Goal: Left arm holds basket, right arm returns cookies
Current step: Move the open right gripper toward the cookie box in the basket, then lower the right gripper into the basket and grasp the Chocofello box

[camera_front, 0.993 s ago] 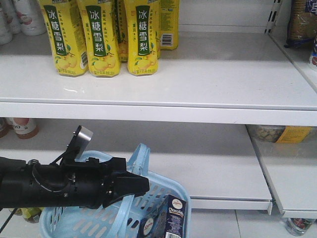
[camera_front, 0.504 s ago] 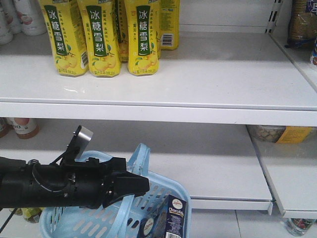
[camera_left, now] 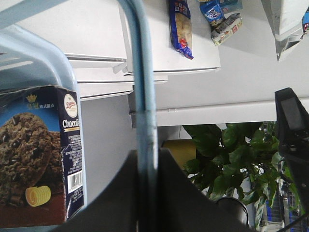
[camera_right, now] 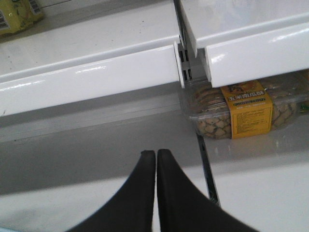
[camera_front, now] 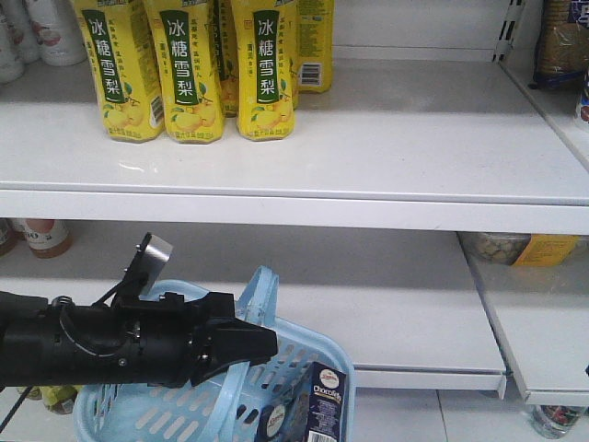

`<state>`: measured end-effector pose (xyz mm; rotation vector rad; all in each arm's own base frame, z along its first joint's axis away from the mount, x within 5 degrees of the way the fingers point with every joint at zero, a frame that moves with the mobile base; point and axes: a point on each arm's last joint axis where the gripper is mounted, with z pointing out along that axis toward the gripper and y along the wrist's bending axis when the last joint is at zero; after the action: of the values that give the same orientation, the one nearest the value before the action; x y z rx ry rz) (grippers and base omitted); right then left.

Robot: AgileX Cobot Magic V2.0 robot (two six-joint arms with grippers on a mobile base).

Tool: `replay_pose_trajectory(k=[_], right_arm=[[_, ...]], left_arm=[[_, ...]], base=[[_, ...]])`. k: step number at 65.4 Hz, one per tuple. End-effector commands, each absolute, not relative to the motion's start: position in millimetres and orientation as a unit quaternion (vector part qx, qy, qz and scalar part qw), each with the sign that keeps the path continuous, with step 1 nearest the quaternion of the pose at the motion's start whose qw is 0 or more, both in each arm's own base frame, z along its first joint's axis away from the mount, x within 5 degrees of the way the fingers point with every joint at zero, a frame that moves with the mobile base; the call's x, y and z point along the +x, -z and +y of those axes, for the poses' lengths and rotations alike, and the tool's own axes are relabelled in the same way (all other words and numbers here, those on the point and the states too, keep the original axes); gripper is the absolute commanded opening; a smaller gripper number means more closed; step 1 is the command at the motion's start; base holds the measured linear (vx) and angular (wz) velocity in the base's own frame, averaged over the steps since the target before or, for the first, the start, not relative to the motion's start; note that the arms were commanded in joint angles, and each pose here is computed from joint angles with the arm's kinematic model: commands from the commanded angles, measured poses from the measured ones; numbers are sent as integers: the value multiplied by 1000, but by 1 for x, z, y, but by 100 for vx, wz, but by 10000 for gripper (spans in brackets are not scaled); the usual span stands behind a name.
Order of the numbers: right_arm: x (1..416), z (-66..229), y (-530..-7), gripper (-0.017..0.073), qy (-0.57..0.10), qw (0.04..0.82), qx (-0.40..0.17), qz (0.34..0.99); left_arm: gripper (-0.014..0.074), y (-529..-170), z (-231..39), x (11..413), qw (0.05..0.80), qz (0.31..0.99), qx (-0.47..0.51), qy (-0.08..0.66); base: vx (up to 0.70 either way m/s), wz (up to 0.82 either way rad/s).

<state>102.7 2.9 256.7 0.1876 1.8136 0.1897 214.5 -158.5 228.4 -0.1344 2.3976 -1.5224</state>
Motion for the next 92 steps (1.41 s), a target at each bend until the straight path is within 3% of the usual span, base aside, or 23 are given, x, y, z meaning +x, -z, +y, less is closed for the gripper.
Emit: replay_pose_trajectory(k=[1,10,26,47,58,68,84,92], right_arm=[[108,3,-272,-3,-102,636,99,758],[111,4,-270,-3,-119,625,111,763],[120,25,-254,43,-165,553,59,815],[129,70,-229,353,-247,432,-4,868],[140,100,-221,488,-258,367,-47,893],[158,128,-226,503,-271,320,-53,906],[184,159,-214,501,-291,213,11,933],[193,171,-210,501,-296,185,6,937]], left_arm=[[-6,-249,-160,218,185,809,-43,556],[-6,-249,-160,218,185,809,-43,556],[-6,-249,-159,218,186,810,-44,555],[-6,-249,-160,218,185,809,-43,556],[-6,-249,-160,218,185,809,-43,556],[-6,-249,-160,218,185,809,-43,556],[-6,-249,-160,218,185,809,-43,556],[-6,-249,-160,218,185,809,-43,556]], base=[[0,0],[0,0],[0,0],[0,0],[0,0],[0,0],[0,0],[0,0]])
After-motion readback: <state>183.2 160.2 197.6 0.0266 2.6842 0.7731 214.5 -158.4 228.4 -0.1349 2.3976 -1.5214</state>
